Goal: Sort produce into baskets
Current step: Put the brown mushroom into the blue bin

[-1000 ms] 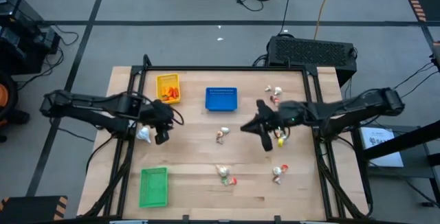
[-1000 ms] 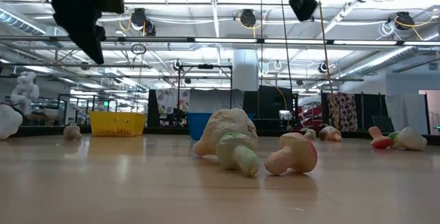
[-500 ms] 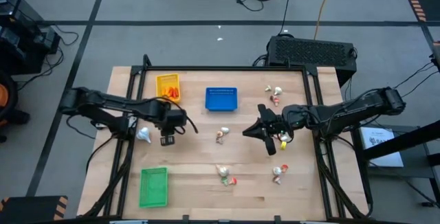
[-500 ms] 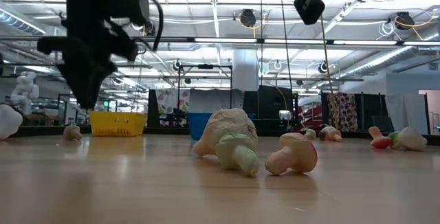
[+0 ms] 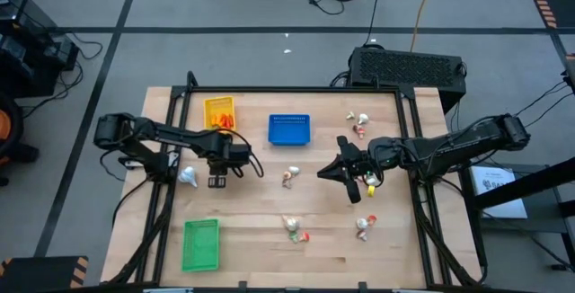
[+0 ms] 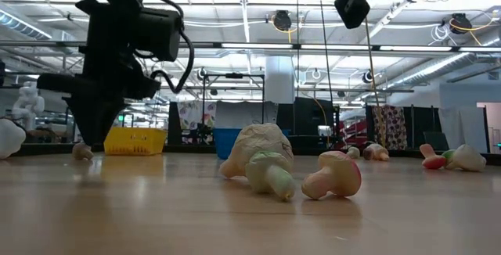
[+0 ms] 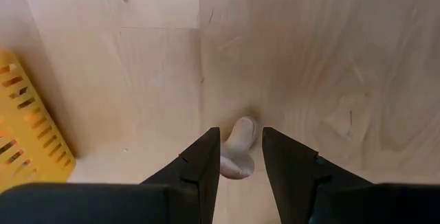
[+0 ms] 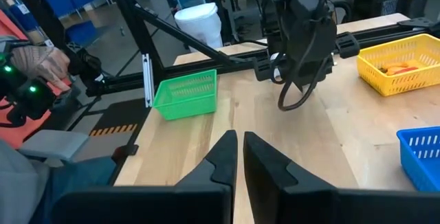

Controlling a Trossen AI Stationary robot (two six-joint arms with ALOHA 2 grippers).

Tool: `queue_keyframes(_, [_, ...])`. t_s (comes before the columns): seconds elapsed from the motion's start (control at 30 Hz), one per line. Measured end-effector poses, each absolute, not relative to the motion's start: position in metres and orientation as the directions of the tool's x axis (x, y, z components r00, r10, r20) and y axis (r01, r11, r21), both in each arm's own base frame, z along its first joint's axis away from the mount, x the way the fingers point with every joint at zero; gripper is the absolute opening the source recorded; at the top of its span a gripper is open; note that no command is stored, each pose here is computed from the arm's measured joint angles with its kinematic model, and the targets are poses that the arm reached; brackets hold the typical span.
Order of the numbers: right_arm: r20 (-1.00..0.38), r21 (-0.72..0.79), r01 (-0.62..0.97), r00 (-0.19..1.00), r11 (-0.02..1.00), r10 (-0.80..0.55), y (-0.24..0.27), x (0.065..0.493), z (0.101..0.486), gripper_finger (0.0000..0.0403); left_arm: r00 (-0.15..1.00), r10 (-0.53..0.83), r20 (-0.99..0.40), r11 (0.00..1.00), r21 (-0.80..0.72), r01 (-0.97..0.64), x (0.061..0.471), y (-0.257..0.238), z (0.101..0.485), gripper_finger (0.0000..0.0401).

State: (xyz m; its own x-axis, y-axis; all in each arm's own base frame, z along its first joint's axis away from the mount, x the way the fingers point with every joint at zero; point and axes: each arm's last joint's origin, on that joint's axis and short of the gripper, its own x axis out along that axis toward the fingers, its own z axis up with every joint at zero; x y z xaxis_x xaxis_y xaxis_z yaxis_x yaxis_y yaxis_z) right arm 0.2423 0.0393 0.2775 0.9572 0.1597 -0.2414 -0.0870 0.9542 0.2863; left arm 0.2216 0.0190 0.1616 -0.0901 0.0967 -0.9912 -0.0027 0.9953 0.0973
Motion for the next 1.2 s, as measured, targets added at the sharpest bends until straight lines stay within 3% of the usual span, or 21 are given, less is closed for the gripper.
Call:
queue_keyframes(0.77, [-0.247, 0.286, -0.085, 0.956, 0.954, 0.159, 0.039, 0.242, 0.277, 0.0018, -0.1, 0.067, -0.993, 0.998, 0.067, -0.006, 0.218, 0.018, 0.15, 0.0118])
queue_keyframes(1.03, [-0.248, 0.286, -0.085, 0.956, 0.955, 0.159, 0.039, 0.242, 0.277, 0.0018, -0.234, 0.052, -0.971, 0.999, 0.051, 0.01, 0.224, 0.018, 0.124, 0.0118])
queue_keyframes(1.2, [-0.248, 0.28, -0.087, 0.956, 0.956, 0.159, 0.039, 0.242, 0.277, 0.0018, -0.247, 0.051, -0.968, 0.999, 0.05, 0.011, 0.226, 0.018, 0.122, 0.0118])
